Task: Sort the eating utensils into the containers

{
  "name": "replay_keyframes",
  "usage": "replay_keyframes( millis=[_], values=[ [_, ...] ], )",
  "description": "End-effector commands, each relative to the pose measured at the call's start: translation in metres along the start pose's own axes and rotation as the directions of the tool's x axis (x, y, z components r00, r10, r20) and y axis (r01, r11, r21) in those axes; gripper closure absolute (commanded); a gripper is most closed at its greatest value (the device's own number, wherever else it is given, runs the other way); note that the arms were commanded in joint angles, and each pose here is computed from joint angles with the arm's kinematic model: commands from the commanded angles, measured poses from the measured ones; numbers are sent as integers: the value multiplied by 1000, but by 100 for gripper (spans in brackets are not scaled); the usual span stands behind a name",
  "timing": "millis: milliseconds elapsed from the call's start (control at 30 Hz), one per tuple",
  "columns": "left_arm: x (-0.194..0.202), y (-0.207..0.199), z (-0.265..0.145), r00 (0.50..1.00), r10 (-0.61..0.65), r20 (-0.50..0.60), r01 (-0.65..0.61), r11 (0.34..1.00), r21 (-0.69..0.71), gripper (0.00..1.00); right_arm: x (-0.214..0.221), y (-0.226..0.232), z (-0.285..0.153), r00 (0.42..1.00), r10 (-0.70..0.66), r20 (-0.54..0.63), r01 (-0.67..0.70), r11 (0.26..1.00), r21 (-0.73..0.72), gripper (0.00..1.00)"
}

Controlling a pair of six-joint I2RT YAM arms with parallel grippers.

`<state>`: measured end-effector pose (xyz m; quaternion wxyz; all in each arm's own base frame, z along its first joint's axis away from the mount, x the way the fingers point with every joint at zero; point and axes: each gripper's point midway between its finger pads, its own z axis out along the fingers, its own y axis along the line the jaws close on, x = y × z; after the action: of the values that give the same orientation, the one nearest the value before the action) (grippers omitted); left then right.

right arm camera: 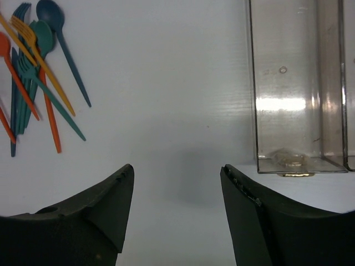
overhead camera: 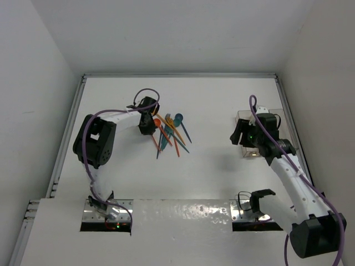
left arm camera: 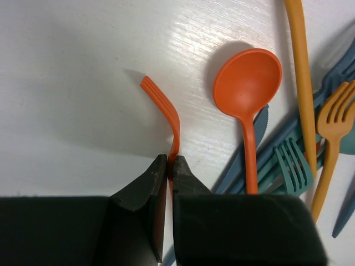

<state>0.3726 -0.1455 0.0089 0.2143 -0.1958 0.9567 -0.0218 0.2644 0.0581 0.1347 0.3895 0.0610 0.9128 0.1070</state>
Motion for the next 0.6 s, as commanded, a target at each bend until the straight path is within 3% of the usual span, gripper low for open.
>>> replay_keyframes(
  millis=[0,167,300,400,567],
  values=[
    [-29,-26,-37,996,-14,90,5,994,106,100,-15,31,-4,1000,-26,12,27,994,-108,36],
    [-56,-72,-105,978,-61,197,-17,928,373,100,-18,79,-9,990,-138,9,137,970,-202,31],
    [-51,-113,-164,977,-100,188,-50,752,657,100,-17,127,-8,988,-155,-5,144,932,-334,32],
    [-38,-131,-190,974,-98,206,-88,673,735,100,-16,155,-8,986,-164,-8,147,903,-404,34],
    [-25,-144,-214,967,-68,244,-150,624,767,100,-24,198,-14,981,-193,13,174,856,-487,37]
  ],
)
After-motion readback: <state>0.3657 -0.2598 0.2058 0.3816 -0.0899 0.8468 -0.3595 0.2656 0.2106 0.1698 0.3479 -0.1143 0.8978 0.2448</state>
